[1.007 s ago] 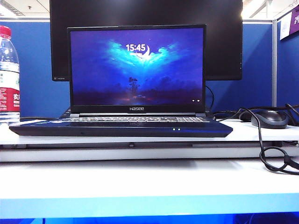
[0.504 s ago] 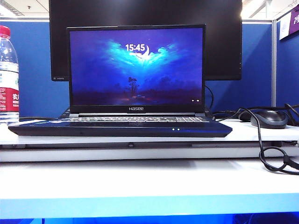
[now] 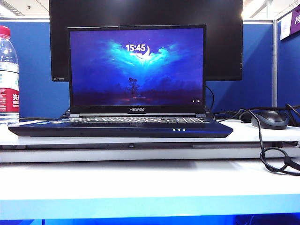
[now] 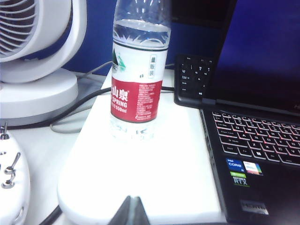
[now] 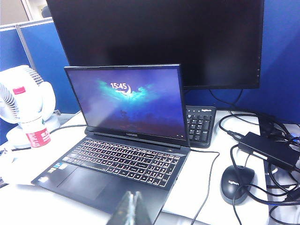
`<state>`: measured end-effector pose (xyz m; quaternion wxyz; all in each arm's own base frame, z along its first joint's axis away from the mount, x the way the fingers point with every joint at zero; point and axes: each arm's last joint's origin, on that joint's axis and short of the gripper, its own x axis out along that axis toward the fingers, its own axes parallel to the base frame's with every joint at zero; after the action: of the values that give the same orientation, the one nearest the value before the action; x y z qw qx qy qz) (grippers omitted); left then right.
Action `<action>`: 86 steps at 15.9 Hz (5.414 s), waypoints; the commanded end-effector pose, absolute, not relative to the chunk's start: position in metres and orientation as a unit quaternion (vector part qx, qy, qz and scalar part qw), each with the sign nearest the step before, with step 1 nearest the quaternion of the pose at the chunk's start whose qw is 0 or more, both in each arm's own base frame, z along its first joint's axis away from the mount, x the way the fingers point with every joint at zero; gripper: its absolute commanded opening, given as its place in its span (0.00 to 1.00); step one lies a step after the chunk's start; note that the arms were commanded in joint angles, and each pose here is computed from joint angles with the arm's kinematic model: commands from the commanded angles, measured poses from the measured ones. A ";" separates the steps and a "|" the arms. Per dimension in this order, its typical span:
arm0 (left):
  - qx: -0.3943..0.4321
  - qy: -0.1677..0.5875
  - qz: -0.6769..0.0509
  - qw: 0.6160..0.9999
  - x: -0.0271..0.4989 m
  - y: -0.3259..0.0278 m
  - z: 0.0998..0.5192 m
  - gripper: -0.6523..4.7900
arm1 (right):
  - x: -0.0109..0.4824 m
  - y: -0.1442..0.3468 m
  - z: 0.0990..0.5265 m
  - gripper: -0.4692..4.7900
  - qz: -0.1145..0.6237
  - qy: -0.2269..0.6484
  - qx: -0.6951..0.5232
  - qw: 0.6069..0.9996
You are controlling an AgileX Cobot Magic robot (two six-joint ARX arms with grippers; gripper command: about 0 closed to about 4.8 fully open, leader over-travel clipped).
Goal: Open the lid of the black laptop.
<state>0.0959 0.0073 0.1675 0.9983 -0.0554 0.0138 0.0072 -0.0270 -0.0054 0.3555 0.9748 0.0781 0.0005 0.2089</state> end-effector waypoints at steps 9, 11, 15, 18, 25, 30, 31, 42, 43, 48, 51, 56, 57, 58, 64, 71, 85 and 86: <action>-0.052 -0.002 0.020 0.998 0.097 0.006 0.166 0.12 | -0.028 -0.006 0.357 0.09 0.210 -0.007 0.079 0.974; -0.052 0.000 0.020 0.998 0.097 0.006 0.165 0.12 | -0.028 -0.006 0.357 0.09 0.210 -0.006 0.079 0.974; -0.052 -0.002 0.019 0.998 0.097 0.006 0.165 0.12 | -0.028 -0.006 0.357 0.09 0.210 -0.007 0.079 0.974; -0.053 0.000 0.016 0.998 0.097 0.006 0.165 0.12 | -0.028 -0.006 0.357 0.09 0.210 -0.006 0.079 0.974; -0.038 0.004 0.014 0.999 0.097 0.006 0.164 0.12 | -0.028 -0.006 0.357 0.09 0.210 -0.007 0.079 0.974; -0.012 0.005 0.000 1.000 0.097 0.003 0.164 0.12 | -0.028 -0.006 0.357 0.09 0.210 -0.006 0.079 0.974; -0.004 0.006 0.000 1.000 0.097 0.003 0.164 0.12 | -0.028 -0.006 0.357 0.09 0.210 -0.006 0.079 0.974; 0.000 0.007 0.000 1.000 0.097 0.003 0.164 0.12 | -0.028 -0.006 0.357 0.09 0.210 -0.007 0.079 0.974; 0.000 0.007 0.000 1.000 0.097 0.003 0.164 0.12 | -0.028 -0.006 0.357 0.09 0.210 -0.007 0.079 0.974; 0.000 0.007 0.001 1.000 0.097 0.003 0.164 0.12 | -0.024 -0.004 0.355 0.09 0.209 -0.006 0.077 0.975; 0.000 0.007 0.000 1.000 0.097 0.003 0.164 0.12 | 0.010 0.006 0.328 0.09 0.177 0.004 0.069 0.982; 0.000 0.008 0.000 1.000 0.097 0.003 0.164 0.12 | 0.085 0.003 0.231 0.09 0.057 -0.040 0.098 0.993; 0.000 0.008 0.000 1.000 0.097 0.003 0.164 0.12 | 0.088 0.000 0.220 0.09 0.042 -0.046 0.097 0.993; 0.000 0.008 -0.001 1.000 0.097 0.003 0.164 0.12 | 0.089 -0.001 0.216 0.09 0.035 -0.046 0.097 0.994; 0.000 0.008 0.000 1.000 0.097 0.003 0.164 0.12 | 0.095 -0.005 0.181 0.09 0.012 -0.060 0.094 0.994; 0.000 0.009 0.000 1.000 0.097 0.003 0.164 0.12 | 0.097 -0.003 0.175 0.09 0.017 -0.055 0.095 0.994; 0.000 0.009 0.000 1.000 0.097 0.003 0.164 0.12 | 0.097 0.001 0.175 0.09 0.016 -0.055 0.101 0.993; 0.000 0.009 0.000 1.000 0.097 0.003 0.164 0.12 | 0.097 0.001 0.175 0.09 0.016 -0.055 0.101 0.993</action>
<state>0.0975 0.0032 0.1629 0.9999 -0.0022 0.0127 0.0006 0.0969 0.0006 0.1749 0.9939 0.0984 -0.0472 0.0160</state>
